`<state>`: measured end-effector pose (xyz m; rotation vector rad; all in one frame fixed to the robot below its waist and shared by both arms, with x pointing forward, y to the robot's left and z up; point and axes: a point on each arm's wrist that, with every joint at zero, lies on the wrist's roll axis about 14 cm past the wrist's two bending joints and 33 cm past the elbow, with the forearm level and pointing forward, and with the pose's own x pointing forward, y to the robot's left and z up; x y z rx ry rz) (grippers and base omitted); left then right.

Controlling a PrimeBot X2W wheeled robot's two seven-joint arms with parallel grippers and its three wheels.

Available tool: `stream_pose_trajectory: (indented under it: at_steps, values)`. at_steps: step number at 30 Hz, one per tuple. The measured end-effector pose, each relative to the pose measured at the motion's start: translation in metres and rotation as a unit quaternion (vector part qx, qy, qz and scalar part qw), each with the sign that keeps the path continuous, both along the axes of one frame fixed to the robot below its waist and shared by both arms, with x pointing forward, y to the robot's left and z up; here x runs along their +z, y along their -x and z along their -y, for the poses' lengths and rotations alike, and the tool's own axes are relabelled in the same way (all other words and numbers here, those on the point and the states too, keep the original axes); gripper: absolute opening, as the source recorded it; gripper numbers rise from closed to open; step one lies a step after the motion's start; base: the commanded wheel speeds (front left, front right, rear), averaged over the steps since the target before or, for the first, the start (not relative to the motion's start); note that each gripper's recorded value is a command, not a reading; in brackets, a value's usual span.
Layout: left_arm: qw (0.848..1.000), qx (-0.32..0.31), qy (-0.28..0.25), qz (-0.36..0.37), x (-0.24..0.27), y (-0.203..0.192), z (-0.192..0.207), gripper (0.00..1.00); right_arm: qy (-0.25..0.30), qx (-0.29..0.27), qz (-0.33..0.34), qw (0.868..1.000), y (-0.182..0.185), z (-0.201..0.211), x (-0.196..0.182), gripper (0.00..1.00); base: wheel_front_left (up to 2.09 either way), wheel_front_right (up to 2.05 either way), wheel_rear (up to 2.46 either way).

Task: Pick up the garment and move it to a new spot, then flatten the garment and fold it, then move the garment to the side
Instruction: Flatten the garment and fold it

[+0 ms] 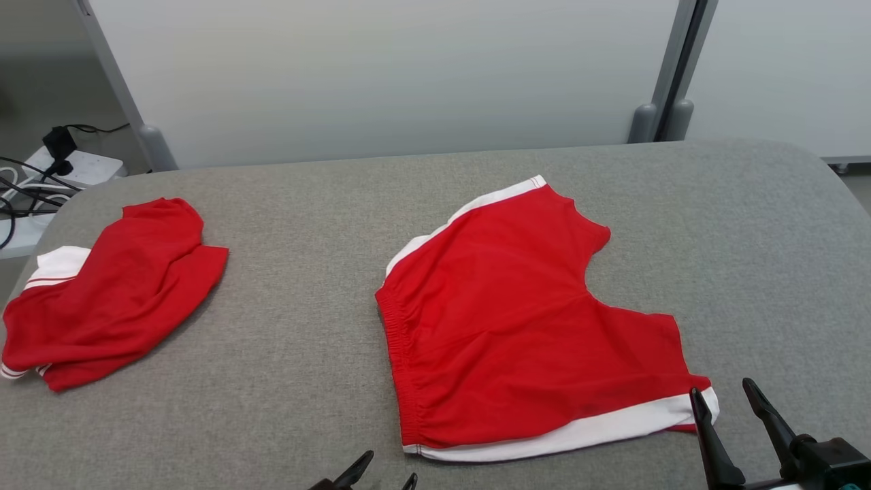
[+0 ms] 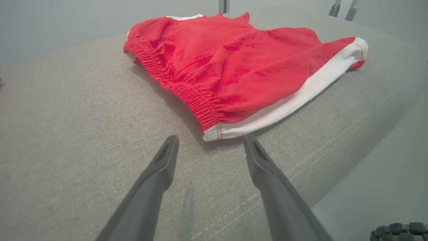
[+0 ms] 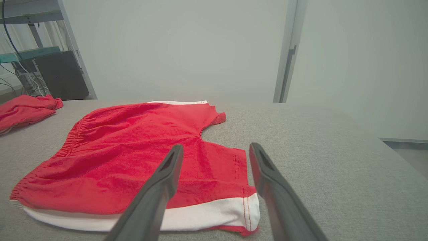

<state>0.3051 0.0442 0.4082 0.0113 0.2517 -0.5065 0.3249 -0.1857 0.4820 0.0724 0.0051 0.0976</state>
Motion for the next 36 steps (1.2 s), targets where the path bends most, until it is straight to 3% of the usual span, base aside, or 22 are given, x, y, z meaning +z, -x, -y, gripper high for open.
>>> stream_pose_trajectory:
  at_steps: [30, 31, 32, 35, 36]
  values:
    - [0.997, -0.056, -0.013, -0.057, -0.029, -0.021, 0.027, 1.00, 0.014, -0.013, -0.004, 1.000, -0.010, 0.019, 0.000, 1.00, 0.00, 0.00, 0.00]
    - [0.997, -0.056, -0.012, -0.058, -0.029, -0.020, 0.028, 0.93, 0.016, -0.013, -0.005, 1.000, -0.010, 0.019, 0.000, 1.00, 0.00, 0.00, 0.00]
    - [0.997, -0.056, -0.010, -0.059, -0.029, -0.020, 0.028, 0.77, 0.016, -0.013, -0.005, 1.000, -0.010, 0.020, 0.000, 1.00, 0.00, 0.00, 0.00]
    - [0.996, -0.059, -0.006, -0.061, -0.029, -0.018, 0.031, 0.16, 0.016, -0.014, -0.004, 1.000, -0.010, 0.020, 0.001, 1.00, 0.00, 0.00, 0.00]
    - [0.996, -0.060, -0.007, -0.063, -0.029, -0.017, 0.031, 0.02, 0.015, -0.014, -0.003, 1.000, -0.010, 0.020, 0.001, 1.00, 0.00, 0.00, 0.00]
